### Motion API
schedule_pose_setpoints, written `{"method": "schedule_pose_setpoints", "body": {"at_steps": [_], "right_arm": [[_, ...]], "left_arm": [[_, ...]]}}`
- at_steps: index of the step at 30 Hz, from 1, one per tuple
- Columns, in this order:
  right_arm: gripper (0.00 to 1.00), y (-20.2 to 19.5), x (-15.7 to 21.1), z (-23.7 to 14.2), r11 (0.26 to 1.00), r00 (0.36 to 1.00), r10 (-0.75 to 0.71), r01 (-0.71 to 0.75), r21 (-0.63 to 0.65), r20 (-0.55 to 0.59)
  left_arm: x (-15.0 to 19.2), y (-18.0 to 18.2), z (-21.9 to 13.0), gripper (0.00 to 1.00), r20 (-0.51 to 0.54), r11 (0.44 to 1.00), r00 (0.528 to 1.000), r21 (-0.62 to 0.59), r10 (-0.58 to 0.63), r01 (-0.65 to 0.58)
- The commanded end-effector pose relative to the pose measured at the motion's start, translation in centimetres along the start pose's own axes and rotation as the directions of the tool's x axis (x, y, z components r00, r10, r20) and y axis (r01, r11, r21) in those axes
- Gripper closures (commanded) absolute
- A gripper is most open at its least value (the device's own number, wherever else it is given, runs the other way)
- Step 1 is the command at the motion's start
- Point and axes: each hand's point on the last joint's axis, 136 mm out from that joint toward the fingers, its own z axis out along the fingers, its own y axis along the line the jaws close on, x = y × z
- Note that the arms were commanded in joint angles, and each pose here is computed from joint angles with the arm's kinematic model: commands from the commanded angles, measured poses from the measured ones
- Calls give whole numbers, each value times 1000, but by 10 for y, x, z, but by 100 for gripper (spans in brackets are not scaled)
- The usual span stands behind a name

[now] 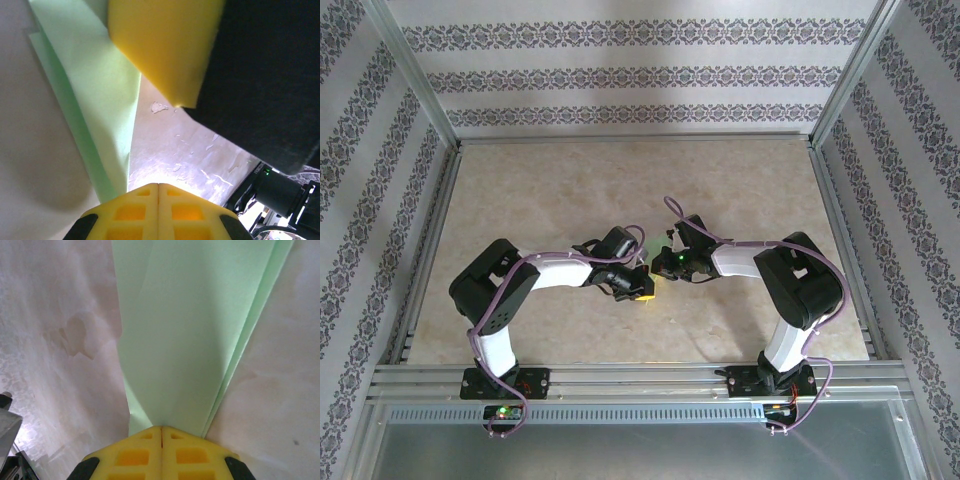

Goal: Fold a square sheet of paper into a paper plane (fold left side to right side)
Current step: Fold the wing for the fifth time at the center of the table.

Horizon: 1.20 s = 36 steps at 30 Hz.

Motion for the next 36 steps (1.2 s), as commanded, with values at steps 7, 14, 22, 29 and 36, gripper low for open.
{"method": "schedule_pose_setpoints", "body": {"at_steps": [7,14,22,29,36], "right_arm": [[100,-53,30,11,979,995,60,-44,198,-77],[100,-54,31,11,978,995,60,-42,204,-80],[100,-56,32,11,977,995,58,-39,211,-82],[100,-56,32,11,976,995,55,-36,216,-85],[100,-57,32,12,974,994,55,-33,226,-90]], "left_arm": [[8,23,5,95,-25,998,999,-59,-40,39],[10,27,6,95,-27,997,999,-64,-47,45],[11,29,6,95,-23,996,998,-70,-52,50],[15,35,8,95,-30,995,998,-78,-58,56],[23,39,8,96,-45,995,997,-84,-61,57]]}}
